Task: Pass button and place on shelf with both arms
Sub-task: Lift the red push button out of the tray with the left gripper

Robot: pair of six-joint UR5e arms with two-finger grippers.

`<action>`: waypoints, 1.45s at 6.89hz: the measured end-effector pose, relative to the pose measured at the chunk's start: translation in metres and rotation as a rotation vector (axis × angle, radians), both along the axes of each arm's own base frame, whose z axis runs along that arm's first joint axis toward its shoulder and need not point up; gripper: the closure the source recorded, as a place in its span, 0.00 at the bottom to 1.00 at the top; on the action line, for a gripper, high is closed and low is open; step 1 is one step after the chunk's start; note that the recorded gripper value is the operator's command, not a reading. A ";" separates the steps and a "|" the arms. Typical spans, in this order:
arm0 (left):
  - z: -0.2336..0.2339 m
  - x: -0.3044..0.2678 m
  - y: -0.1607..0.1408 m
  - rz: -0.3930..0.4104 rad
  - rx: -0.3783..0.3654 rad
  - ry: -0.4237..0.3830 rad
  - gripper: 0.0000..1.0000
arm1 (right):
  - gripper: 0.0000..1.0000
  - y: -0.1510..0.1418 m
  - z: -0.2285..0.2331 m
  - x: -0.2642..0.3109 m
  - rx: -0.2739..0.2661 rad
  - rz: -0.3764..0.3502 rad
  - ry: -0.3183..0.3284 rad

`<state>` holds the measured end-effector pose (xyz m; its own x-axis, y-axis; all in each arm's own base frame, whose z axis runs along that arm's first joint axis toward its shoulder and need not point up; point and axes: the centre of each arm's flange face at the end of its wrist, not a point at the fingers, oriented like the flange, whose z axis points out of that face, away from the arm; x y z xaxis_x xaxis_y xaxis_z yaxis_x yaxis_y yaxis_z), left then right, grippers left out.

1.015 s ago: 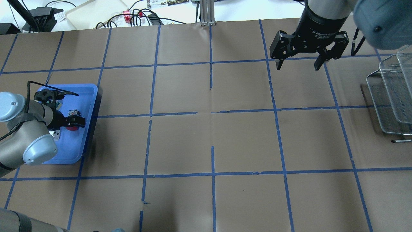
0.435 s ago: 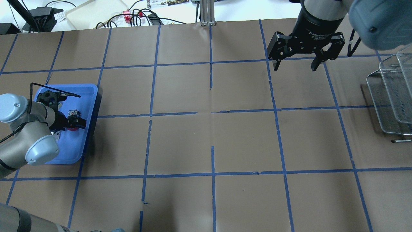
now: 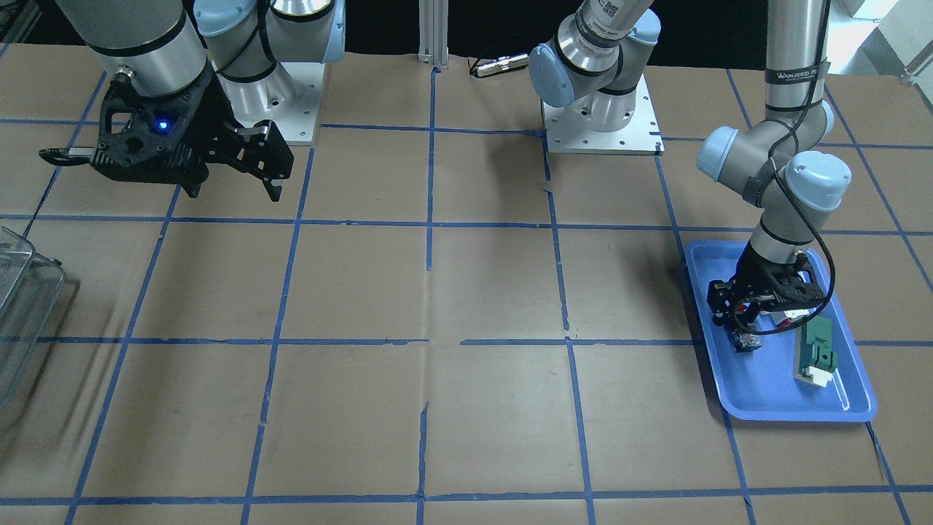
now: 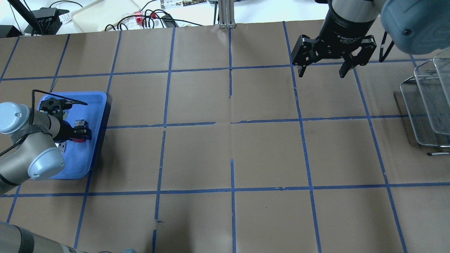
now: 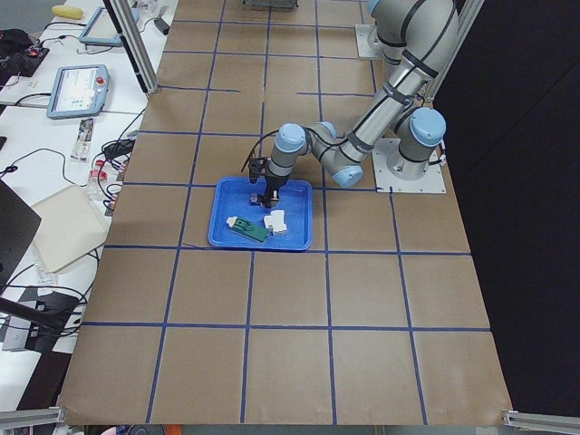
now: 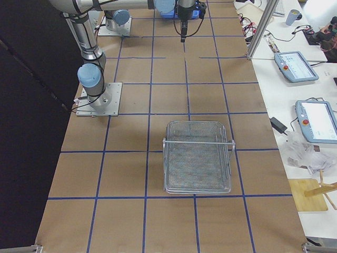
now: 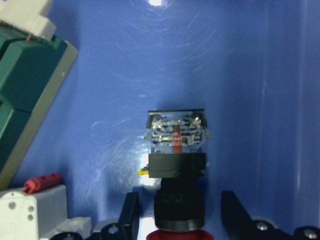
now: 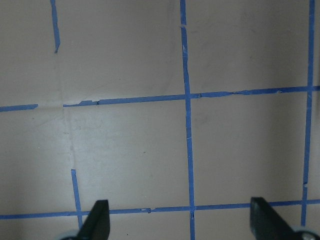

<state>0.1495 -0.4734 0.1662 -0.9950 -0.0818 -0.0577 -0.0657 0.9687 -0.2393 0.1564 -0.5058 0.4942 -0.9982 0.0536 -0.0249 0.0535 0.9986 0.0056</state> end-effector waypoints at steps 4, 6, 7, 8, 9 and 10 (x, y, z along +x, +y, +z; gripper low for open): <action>0.006 0.002 -0.001 -0.007 -0.003 -0.014 0.70 | 0.00 0.000 0.001 0.000 -0.003 -0.003 0.000; 0.024 0.001 -0.011 -0.020 -0.034 -0.032 0.70 | 0.00 0.001 0.002 0.000 -0.005 -0.003 0.000; 0.038 0.001 -0.022 -0.035 -0.048 -0.040 0.70 | 0.00 0.001 0.004 0.001 -0.008 -0.001 -0.006; 0.053 -0.003 -0.037 -0.062 -0.056 -0.033 0.70 | 0.00 0.000 0.002 0.001 -0.005 0.004 -0.018; 0.070 -0.015 -0.058 -0.119 -0.064 -0.010 0.70 | 0.00 -0.001 0.002 0.001 -0.003 0.006 -0.031; 0.086 -0.031 -0.080 -0.214 -0.067 -0.001 0.82 | 0.00 0.000 0.005 0.001 -0.010 0.006 -0.034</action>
